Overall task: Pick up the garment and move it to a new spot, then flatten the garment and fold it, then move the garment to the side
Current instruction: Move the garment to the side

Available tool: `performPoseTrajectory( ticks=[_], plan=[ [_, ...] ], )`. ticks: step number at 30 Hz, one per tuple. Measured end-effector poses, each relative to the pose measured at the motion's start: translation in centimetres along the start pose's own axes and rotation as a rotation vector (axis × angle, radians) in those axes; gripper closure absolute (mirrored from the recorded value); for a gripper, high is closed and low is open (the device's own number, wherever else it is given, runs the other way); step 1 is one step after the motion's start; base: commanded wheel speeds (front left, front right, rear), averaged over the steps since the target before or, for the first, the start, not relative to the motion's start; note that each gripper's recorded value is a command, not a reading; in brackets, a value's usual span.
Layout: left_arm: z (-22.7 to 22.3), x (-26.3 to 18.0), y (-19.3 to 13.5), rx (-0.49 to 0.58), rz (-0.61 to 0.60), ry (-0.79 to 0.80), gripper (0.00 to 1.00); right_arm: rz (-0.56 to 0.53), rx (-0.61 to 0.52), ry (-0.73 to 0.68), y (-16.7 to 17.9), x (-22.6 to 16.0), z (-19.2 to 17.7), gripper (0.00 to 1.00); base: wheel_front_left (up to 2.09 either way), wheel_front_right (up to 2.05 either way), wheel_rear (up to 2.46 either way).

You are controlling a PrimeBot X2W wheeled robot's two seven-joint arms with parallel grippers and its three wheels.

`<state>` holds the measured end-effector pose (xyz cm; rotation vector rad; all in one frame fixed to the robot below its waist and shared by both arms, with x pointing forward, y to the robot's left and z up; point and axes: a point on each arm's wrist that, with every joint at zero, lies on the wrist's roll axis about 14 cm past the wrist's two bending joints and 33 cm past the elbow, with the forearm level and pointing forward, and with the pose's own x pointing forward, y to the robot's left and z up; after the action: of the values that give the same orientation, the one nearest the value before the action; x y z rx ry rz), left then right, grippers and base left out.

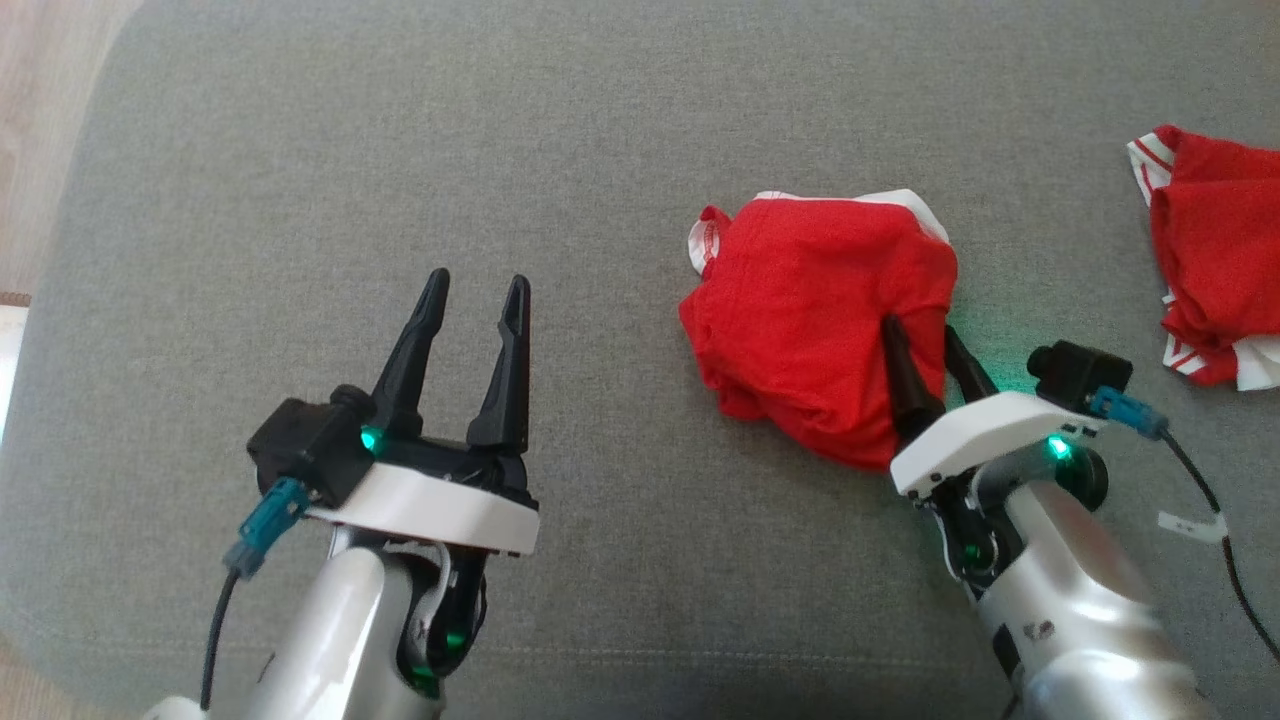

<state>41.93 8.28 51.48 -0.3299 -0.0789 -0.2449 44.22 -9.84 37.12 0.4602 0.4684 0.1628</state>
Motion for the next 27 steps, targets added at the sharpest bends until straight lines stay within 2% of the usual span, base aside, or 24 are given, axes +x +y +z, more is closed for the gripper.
performPoseTrajectory(
  ticks=[3, 4, 5, 10, 15, 24, 27],
  plan=[
    [-0.2, 0.0, 0.2, -0.001, 0.005, 0.006, 0.0, 0.0, -0.024, 0.009, 0.0, 0.6, -0.1, 0.0, 0.0, 0.0, 0.0],
    [-0.3, 0.1, 0.2, -0.001, 0.005, 0.007, 0.0, 0.001, -0.032, 0.01, 0.0, 0.7, -0.1, 0.29, 0.0, 0.0, 0.0],
    [-0.3, 0.2, 0.2, -0.001, 0.004, 0.007, 0.0, 0.003, -0.043, 0.009, 0.0, 0.9, 0.1, 1.0, 0.0, 0.0, 0.0],
    [-0.1, 0.7, -0.4, 0.004, -0.017, -0.001, 0.0, 0.004, -0.115, 0.01, -0.2, 1.0, 0.4, 1.0, 0.0, 0.0, 0.0],
    [0.1, 1.0, -1.1, 0.0, -0.038, -0.009, 0.0, -0.005, -0.285, -0.001, -1.0, 0.6, 1.6, 1.0, 0.0, 0.0, 0.0],
    [0.3, 1.7, -2.6, -0.013, -0.082, -0.021, 0.0, -0.073, -0.58, -0.198, -4.6, -1.2, 10.9, 1.0, 0.0, 0.0, 0.0],
    [0.1, 1.9, -3.1, -0.018, -0.097, -0.018, 0.0, -0.103, -0.654, -0.214, -5.8, -2.1, 13.0, 1.0, 0.0, 0.0, 0.0]
  ],
)
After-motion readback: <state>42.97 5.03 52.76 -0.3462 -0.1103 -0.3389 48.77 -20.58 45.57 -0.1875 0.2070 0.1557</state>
